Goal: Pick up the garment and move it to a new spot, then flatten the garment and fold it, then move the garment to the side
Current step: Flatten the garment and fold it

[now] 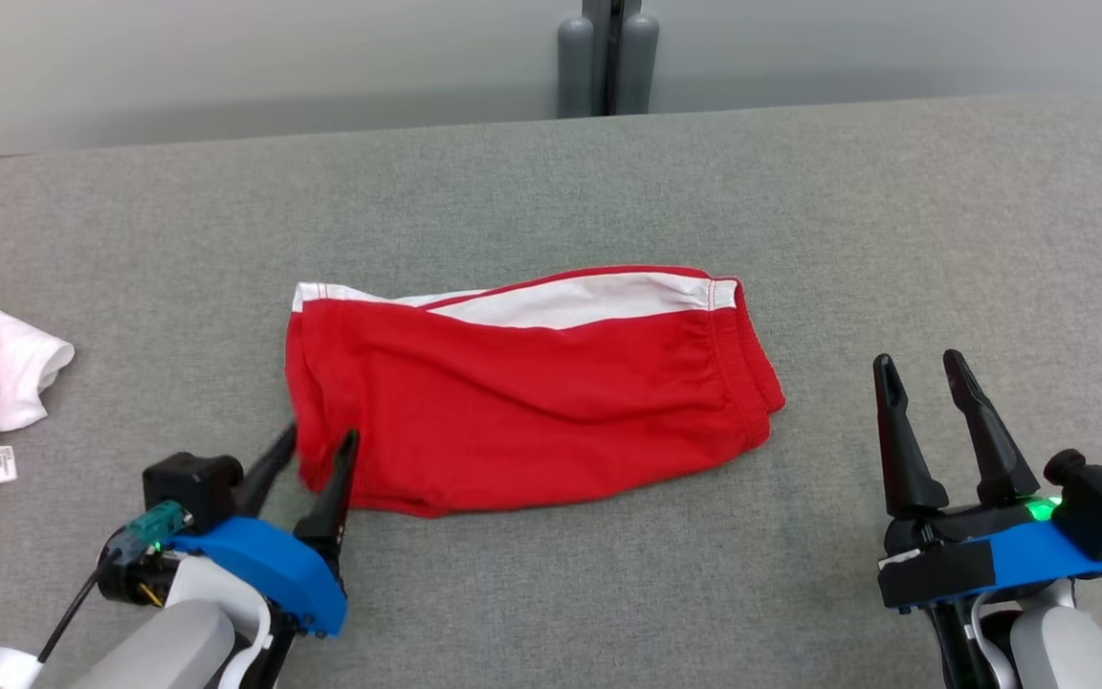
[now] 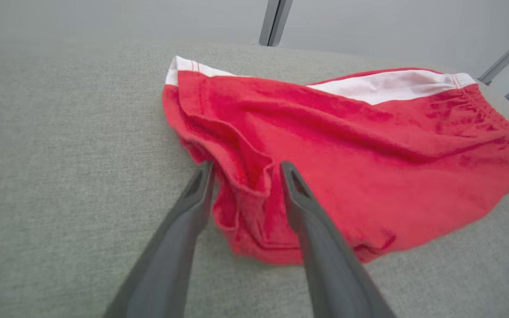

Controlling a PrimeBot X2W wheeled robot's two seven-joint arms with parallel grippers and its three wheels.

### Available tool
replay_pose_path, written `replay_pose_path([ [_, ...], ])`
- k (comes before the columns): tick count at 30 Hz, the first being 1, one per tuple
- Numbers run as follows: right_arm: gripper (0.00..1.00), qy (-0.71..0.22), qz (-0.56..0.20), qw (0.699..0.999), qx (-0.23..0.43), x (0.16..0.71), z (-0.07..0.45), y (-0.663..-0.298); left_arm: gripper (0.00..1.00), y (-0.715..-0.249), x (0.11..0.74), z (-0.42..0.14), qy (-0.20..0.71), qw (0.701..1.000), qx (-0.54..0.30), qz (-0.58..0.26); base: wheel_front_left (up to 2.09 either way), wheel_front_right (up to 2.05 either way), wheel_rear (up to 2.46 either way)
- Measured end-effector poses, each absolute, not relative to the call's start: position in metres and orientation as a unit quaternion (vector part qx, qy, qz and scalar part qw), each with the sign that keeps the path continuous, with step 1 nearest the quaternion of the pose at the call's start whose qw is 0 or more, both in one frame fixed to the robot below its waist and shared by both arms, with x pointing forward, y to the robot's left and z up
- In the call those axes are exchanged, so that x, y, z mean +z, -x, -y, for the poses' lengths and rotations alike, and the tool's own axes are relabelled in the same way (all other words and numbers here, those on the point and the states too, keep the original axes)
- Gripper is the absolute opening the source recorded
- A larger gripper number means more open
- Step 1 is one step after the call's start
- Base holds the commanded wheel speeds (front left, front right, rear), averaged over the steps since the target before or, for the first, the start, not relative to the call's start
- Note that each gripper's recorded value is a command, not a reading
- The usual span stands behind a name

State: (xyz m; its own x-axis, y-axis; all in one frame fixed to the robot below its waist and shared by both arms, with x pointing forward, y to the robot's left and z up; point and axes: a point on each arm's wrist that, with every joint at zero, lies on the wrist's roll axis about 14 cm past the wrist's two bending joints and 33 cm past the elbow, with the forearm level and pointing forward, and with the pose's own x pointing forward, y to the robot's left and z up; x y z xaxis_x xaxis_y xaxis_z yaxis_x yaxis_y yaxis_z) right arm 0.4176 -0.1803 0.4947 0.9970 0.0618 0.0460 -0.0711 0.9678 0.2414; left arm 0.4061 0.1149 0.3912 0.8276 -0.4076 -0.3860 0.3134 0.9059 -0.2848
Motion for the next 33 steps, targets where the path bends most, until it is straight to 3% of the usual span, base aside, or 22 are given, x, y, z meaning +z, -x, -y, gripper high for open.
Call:
replay_pose_path([
  [8, 1.00, -0.117, 0.036, 0.991, 0.046, 0.509, 0.175, -0.416, 1.00, -0.437, 0.457, -0.135, 0.097, 0.980, -0.141, -0.097, 0.00, 0.00, 0.00],
  [18, 1.00, -0.122, 0.048, 0.990, 0.060, 0.520, 0.163, -0.416, 1.00, -0.427, 0.510, -0.165, 0.093, 0.993, -0.073, 0.016, 0.00, 0.00, 0.00],
  [33, 1.00, -0.114, 0.039, 0.991, 0.064, 0.514, 0.159, -0.409, 1.00, -0.391, 0.504, -0.210, 0.072, 0.997, 0.013, 0.033, 0.00, 0.00, 0.00],
])
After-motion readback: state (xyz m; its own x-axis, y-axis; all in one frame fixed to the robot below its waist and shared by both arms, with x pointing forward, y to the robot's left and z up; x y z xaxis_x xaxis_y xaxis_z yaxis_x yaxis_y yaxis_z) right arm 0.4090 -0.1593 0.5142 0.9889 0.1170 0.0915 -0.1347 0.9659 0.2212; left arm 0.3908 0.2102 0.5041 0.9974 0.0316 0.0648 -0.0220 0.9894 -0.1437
